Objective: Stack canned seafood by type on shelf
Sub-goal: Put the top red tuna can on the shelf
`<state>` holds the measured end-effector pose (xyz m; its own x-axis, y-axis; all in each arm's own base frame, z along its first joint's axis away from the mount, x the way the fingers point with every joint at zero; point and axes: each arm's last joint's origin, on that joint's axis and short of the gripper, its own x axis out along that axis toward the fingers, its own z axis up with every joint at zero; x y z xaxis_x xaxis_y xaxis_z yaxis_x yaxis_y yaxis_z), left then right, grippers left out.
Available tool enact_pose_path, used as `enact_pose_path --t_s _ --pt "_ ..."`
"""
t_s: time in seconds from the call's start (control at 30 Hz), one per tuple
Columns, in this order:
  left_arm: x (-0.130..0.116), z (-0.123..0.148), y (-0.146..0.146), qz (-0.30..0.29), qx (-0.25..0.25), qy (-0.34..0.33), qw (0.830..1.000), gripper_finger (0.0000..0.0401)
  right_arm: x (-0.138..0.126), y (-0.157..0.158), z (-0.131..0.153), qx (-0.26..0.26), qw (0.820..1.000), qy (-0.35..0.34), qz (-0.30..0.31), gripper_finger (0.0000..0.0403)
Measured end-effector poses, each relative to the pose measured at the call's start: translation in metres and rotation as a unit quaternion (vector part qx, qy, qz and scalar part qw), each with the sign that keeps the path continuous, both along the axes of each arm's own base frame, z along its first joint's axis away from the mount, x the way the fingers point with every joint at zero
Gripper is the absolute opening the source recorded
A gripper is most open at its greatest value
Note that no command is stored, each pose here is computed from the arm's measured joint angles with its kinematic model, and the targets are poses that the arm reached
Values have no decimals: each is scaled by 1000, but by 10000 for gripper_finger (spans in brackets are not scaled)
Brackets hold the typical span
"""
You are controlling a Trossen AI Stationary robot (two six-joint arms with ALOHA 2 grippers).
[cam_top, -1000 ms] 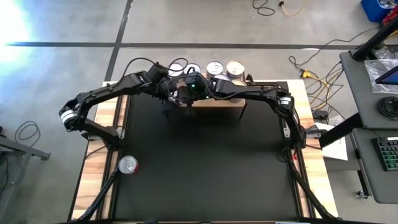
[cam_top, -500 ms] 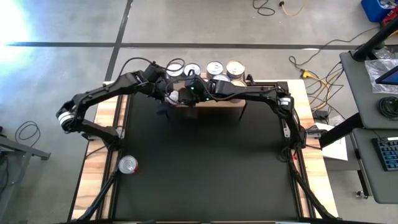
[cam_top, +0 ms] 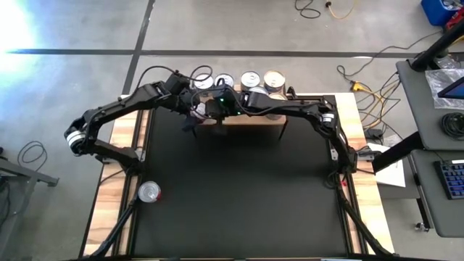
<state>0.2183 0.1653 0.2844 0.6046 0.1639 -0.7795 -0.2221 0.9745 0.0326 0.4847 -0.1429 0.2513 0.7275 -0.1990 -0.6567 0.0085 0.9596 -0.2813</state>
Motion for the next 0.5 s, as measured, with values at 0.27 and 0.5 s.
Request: enact_pose_path --t_s 0.27,0.5 --pt "-7 21 -6 7 11 -34 999 400 -7 5 -13 2 998 64 17 9" --pt "-8 21 -8 10 7 -27 1000 400 -11 7 0 -3 998 54 11 9"
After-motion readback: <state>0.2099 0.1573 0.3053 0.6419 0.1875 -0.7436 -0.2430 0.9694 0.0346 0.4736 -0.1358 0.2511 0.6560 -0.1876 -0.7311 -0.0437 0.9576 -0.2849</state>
